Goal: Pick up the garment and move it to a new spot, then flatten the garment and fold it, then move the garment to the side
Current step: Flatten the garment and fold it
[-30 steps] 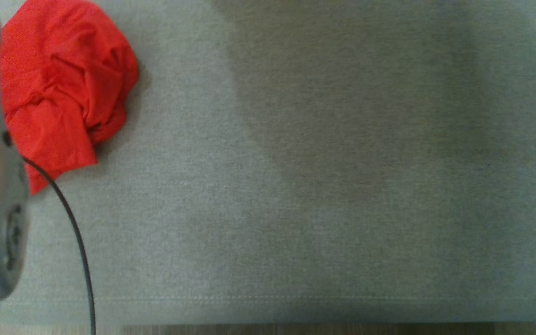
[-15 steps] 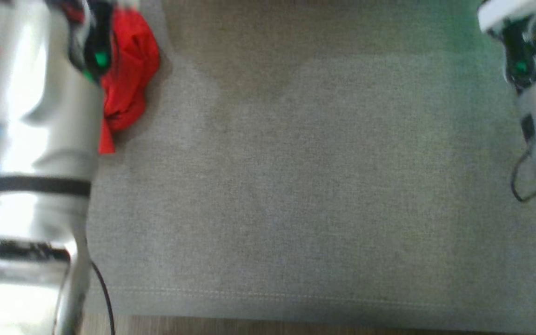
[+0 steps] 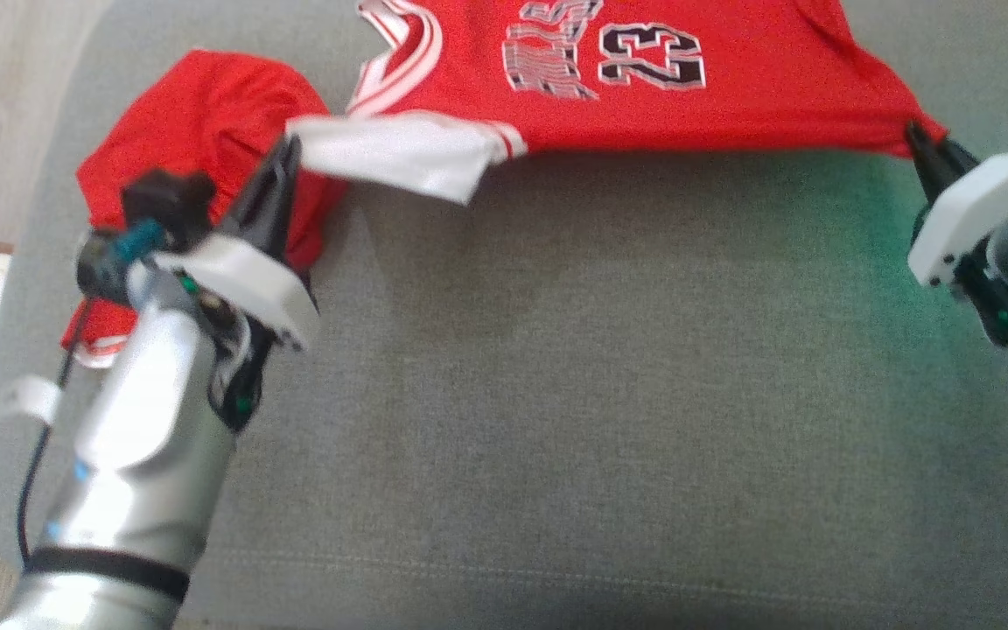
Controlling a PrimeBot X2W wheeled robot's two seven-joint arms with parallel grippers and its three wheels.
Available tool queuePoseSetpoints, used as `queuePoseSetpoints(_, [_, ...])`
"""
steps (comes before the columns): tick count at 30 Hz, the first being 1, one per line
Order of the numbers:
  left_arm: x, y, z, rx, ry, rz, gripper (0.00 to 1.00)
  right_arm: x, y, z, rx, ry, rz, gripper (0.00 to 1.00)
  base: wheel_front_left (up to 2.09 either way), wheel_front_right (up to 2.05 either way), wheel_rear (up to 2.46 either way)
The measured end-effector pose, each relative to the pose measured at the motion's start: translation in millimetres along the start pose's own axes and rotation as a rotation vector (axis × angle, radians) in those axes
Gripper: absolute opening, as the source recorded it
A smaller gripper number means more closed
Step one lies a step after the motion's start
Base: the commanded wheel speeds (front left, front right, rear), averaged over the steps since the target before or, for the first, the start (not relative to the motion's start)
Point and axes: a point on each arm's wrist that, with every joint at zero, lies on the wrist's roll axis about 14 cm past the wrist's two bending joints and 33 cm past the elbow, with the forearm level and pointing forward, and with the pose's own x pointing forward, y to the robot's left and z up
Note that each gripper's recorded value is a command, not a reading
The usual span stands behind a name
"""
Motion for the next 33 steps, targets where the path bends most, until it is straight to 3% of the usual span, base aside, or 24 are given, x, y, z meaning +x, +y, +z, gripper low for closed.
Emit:
queuePoseSetpoints(15, [-76, -43, -33, 0.057, 0.152, -0.157, 0.00, -53, -23, -40, -0.151, 0.159, -0.032, 0.00, 0.00, 0.00, 0.00])
queuePoseSetpoints(29, [-142, -68, -57, 0.052, 0.330, -0.287, 0.00, -118, -22, -95, -0.173, 0.376, 0.035, 0.00, 0.00, 0.00, 0.00])
queuePoseSetpoints(33, [-160, -76, -60, 0.048, 0.377, -0.320, 0.00, -137, -23, -105, -0.227, 0.421, 0.060, 0.00, 0.00, 0.00, 0.00])
